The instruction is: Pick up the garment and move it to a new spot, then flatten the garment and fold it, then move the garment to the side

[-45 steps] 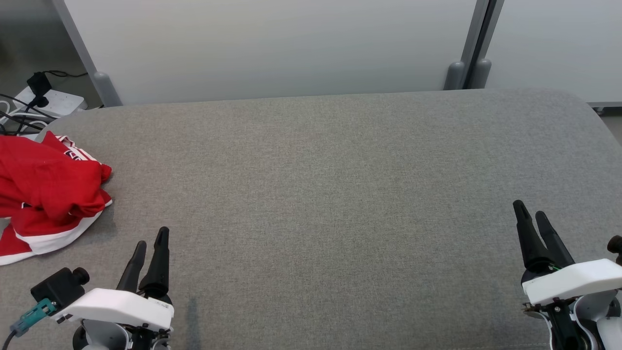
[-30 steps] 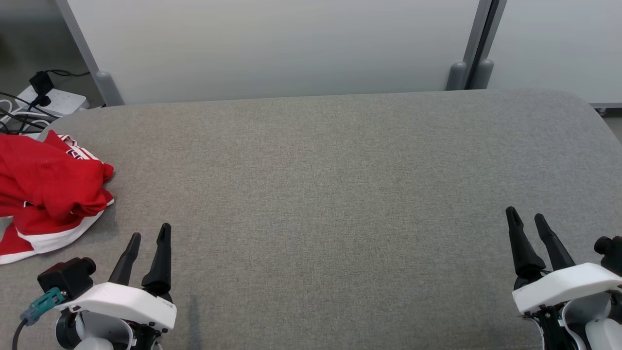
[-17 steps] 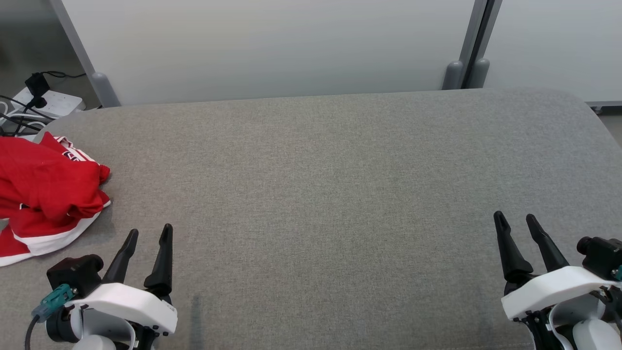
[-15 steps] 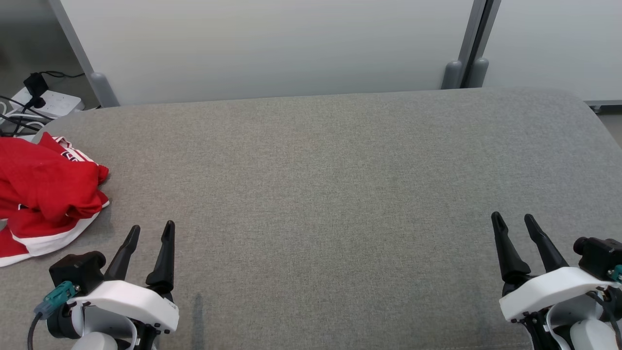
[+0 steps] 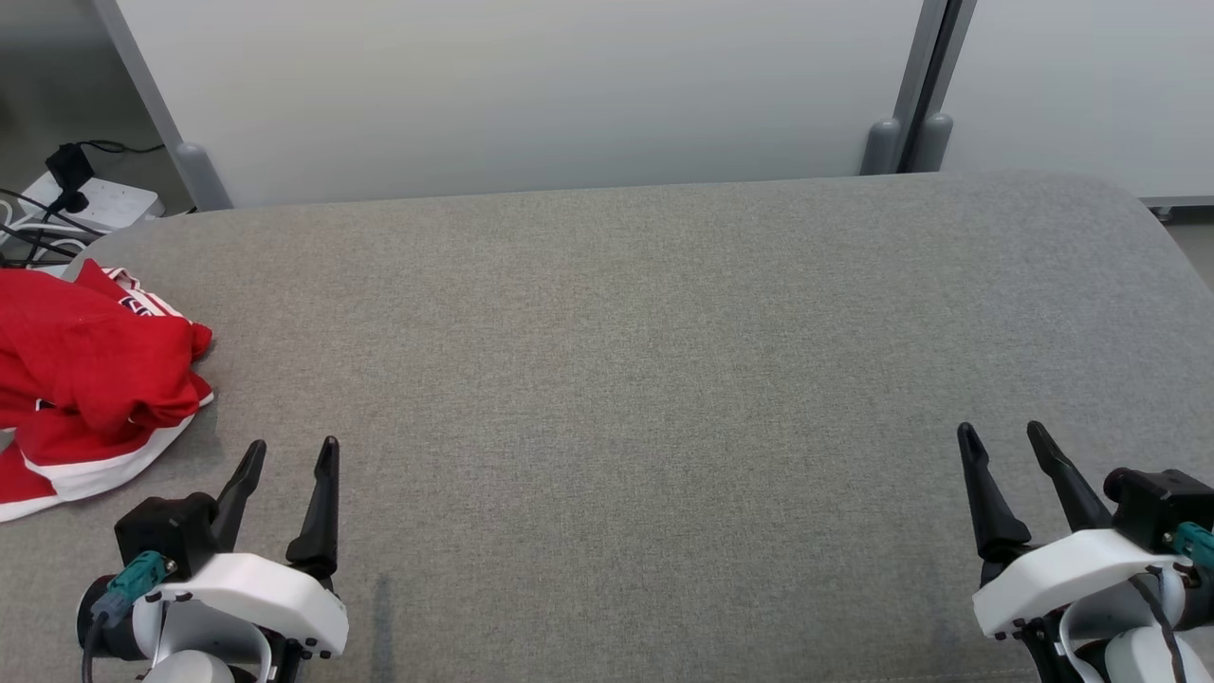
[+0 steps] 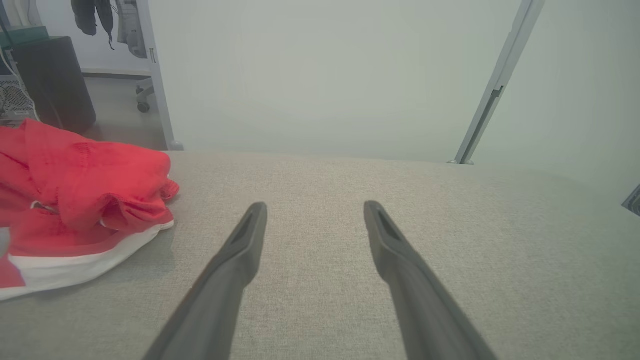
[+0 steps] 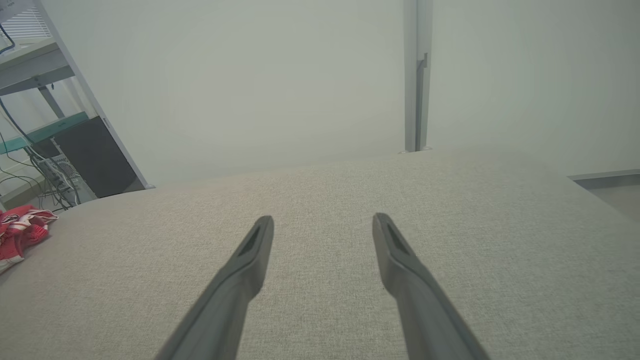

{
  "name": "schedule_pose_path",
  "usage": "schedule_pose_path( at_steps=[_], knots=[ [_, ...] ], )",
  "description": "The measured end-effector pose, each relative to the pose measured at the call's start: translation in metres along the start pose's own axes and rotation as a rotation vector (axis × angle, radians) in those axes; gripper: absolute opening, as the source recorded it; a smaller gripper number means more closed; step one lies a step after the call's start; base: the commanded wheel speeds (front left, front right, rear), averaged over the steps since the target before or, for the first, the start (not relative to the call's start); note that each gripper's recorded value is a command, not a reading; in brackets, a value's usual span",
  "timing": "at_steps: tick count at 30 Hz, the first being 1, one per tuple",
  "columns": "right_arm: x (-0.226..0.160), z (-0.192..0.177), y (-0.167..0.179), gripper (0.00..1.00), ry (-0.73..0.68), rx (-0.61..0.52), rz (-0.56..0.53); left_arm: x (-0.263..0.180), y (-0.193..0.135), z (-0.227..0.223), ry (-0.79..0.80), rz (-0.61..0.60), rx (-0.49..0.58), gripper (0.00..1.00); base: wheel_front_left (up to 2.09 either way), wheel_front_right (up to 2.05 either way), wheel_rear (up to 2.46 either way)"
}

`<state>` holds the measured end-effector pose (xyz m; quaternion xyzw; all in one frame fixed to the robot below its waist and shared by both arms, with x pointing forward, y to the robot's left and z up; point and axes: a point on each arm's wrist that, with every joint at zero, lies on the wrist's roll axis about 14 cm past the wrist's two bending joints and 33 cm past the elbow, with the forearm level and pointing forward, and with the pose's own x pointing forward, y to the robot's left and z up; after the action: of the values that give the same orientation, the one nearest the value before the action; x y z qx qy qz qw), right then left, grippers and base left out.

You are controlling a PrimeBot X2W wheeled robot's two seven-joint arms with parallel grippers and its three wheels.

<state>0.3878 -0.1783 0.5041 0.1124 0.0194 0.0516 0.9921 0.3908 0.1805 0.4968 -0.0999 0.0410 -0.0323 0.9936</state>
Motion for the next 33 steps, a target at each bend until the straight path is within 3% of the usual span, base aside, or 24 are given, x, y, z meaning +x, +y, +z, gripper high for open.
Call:
schedule_pose_path(
  at_steps=[21,33],
  knots=[
    [-0.004,-0.002,0.003,1.0,-0.019,-0.144,-0.001,-0.001,0.014,0.009,-0.044,0.061,0.088,1.0,0.0,0.0,0.0],
    [-0.004,0.0,0.0,1.0,-0.033,-0.116,-0.026,-0.004,0.023,0.007,-0.037,0.095,0.066,1.0,0.0,0.0,0.0]
  ],
)
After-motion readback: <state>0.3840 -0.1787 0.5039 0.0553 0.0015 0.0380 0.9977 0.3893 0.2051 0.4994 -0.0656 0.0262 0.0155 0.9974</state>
